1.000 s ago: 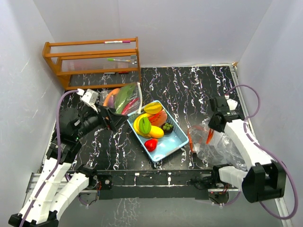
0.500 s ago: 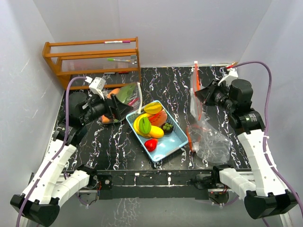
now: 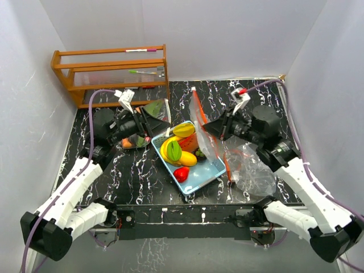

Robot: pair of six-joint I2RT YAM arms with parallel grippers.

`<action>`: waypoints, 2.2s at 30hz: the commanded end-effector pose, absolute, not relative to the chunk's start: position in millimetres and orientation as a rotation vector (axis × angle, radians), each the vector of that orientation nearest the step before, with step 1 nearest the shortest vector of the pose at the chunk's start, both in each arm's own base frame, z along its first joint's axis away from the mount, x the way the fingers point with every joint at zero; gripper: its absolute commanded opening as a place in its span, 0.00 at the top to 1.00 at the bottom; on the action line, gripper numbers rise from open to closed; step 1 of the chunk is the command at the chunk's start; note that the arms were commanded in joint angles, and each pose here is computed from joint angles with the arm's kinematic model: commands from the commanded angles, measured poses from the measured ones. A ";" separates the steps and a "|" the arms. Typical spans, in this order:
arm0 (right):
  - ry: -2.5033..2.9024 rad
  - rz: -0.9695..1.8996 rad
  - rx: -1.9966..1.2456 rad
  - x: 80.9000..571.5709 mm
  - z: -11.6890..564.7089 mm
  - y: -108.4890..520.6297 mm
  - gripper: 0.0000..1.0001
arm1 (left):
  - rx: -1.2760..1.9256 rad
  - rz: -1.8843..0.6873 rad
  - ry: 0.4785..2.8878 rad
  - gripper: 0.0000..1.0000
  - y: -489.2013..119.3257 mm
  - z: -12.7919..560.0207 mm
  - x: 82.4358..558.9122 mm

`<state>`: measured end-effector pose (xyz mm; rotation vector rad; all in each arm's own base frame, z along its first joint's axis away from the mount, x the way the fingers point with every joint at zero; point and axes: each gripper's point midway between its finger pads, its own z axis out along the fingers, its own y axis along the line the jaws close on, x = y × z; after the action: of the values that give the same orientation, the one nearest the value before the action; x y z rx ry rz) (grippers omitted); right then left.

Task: Place the food in the zip-top bag and seal the zipper
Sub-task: Open the zipper of the food storage bag.

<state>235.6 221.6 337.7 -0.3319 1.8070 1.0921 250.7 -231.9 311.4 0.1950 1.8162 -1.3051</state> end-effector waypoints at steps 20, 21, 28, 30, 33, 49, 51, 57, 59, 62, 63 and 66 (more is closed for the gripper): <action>1.820 0.817 -0.282 275.1 320.7 305.7 0.92 | 0.063 -1.236 1.915 0.33 -247.1 305.4 271.0; 1.818 0.817 -0.285 274.6 321.7 306.4 0.92 | 0.060 -1.247 1.916 0.34 -248.7 303.3 271.1; 1.814 0.828 -0.315 269.4 324.6 317.7 0.92 | 0.045 -1.288 1.906 0.38 -259.1 301.6 278.9; 1.811 0.829 -0.315 268.2 325.4 318.9 0.92 | 0.048 -1.289 1.912 0.39 -262.2 300.4 281.3; 1.805 0.834 -0.321 266.3 327.3 319.5 0.92 | 0.044 -1.284 1.929 0.41 -265.7 294.3 283.9; 1.807 0.818 -0.342 257.9 326.1 318.1 0.92 | 0.071 -1.229 1.993 1.00 -278.1 265.2 297.1; 1.817 0.768 -0.327 260.9 326.4 310.7 0.92 | 0.102 -1.166 2.033 1.00 -274.3 256.4 297.8; 1.818 0.504 -0.185 279.7 343.6 261.7 0.92 | 0.198 -0.793 2.044 1.00 -228.7 276.3 301.5; 1.830 0.409 -0.151 286.2 346.7 249.1 0.92 | 0.202 -0.658 2.016 1.00 -207.9 292.6 303.6; 1.847 0.302 -0.103 294.4 348.5 236.3 0.92 | 0.206 -0.501 1.987 1.00 -182.0 313.1 304.3; 1.851 0.268 -0.083 296.8 347.6 232.0 0.93 | 0.212 -0.462 1.981 1.00 -175.6 317.5 303.4; 1.859 0.158 -0.011 303.7 341.1 217.3 0.92 | 0.215 -0.368 1.961 1.00 -157.1 327.6 298.7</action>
<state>291.7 249.4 340.8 -0.1323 1.8656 0.3692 308.0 -199.5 322.5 0.1855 1.9523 -0.6213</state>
